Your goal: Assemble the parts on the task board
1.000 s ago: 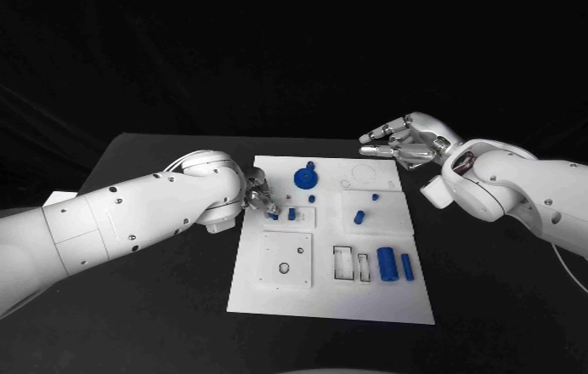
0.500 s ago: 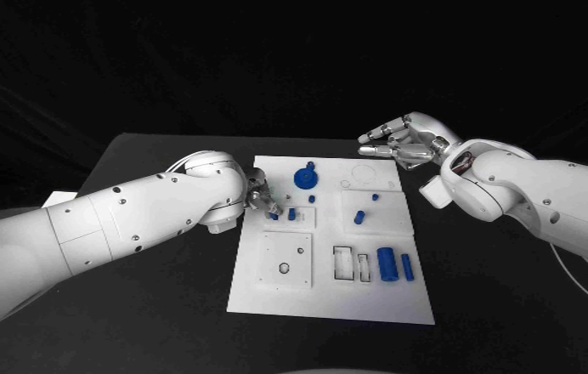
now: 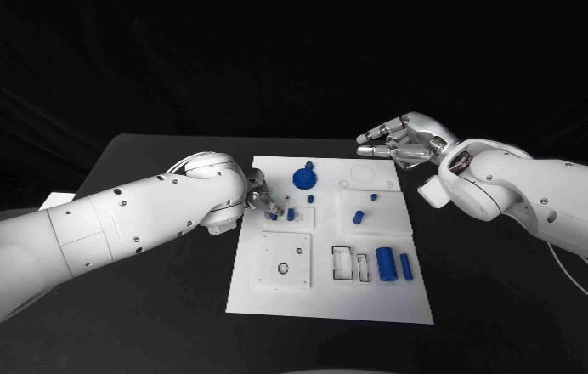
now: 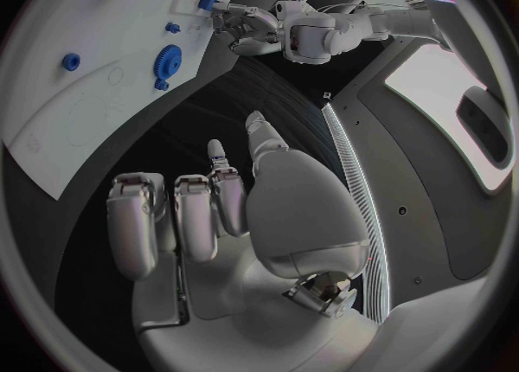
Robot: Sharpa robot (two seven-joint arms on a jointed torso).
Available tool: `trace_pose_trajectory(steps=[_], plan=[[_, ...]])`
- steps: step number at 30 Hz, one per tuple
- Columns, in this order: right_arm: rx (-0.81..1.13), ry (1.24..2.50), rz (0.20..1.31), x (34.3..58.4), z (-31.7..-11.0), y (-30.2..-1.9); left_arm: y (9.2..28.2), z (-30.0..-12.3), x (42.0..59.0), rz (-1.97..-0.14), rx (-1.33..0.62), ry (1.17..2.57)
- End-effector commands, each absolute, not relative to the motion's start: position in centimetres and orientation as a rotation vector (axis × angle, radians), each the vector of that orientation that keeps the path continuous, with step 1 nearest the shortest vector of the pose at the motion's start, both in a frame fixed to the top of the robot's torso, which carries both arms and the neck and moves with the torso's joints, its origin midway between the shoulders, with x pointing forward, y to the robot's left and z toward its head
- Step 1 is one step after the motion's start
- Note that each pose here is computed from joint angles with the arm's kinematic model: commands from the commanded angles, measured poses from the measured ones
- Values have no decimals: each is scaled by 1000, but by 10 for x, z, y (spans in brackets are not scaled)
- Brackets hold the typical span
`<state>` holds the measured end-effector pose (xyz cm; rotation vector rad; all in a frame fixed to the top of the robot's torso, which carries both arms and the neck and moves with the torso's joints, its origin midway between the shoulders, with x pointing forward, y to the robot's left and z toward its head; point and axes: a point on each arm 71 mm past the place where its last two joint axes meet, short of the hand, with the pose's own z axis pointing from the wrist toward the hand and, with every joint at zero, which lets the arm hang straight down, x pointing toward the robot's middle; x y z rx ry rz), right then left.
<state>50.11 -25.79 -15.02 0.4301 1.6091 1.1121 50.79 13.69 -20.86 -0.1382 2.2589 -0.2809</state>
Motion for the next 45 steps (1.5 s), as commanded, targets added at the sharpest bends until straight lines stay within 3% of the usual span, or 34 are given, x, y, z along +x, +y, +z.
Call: trace_pose_trajectory(steps=[1, 36, 41, 45], plan=[[417, 1617, 1131, 500, -150, -256, 137, -215, 505, -254, -134, 2283], [418, 1624, 1131, 501, -152, -256, 148, -211, 507, -274, -217, 2220], [419, 1625, 1130, 501, -153, -256, 150, -207, 507, -350, -272, 2189], [420, 1628, 1129, 501, -154, -256, 152, -201, 509, -588, -410, 2133]])
